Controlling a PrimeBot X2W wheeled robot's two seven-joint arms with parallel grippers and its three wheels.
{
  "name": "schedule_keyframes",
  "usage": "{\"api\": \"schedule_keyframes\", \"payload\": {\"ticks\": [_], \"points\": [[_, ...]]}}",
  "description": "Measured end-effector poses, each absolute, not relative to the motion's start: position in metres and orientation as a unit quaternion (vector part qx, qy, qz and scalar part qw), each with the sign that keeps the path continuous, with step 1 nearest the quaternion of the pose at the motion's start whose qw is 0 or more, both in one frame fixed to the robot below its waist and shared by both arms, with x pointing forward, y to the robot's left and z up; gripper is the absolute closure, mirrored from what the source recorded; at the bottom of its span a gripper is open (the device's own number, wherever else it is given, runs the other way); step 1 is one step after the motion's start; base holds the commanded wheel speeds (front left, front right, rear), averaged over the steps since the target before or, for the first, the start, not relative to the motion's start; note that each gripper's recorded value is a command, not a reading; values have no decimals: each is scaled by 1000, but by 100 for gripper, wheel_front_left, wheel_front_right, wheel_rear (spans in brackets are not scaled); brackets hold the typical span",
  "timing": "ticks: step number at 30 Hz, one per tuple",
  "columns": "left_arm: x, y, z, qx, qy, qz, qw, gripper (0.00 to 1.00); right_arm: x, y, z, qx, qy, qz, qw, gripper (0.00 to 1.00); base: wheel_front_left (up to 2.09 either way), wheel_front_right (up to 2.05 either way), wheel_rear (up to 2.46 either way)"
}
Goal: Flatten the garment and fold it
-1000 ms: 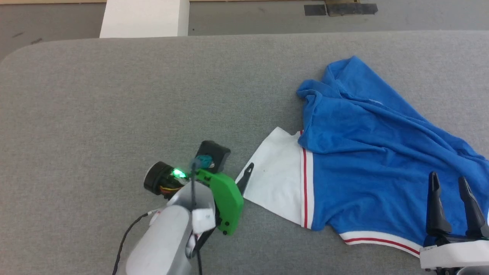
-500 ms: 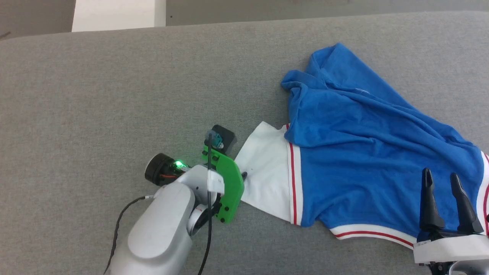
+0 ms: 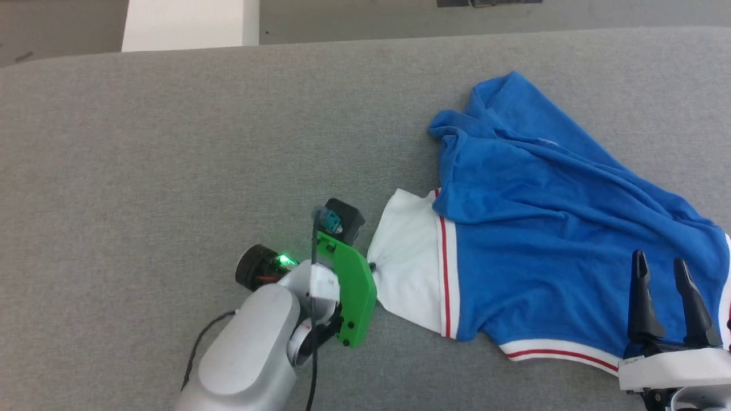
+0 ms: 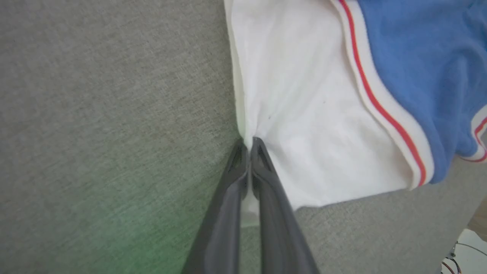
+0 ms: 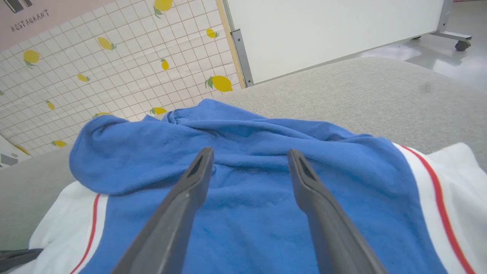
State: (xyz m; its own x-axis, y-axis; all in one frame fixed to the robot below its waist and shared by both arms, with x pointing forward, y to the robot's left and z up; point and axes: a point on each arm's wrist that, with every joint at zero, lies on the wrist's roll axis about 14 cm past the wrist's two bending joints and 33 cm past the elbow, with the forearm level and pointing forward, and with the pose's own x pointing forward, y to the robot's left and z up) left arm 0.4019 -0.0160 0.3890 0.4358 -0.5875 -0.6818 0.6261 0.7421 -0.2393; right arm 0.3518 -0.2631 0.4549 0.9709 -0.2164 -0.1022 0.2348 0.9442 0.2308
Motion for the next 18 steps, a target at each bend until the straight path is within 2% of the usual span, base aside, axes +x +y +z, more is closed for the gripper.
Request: {"api": "schedule_keyframes", "payload": {"ticks": [6, 9, 14, 18], "points": [[409, -1, 409, -107, 351, -311, 877, 100, 358, -254, 462, 120, 33, -95, 988, 0, 0, 0, 0], [418, 26, 421, -147, 324, -268, 895, 100, 359, -249, 464, 115, 35, -86, 989, 0, 0, 0, 0], [417, 108, 426, -192, 283, -148, 928, 100, 365, -239, 470, 111, 35, -65, 991, 0, 0, 0, 0], [395, 168, 427, -232, 252, -46, 938, 100, 369, -229, 471, 110, 40, -48, 992, 0, 0, 0, 0]]}}
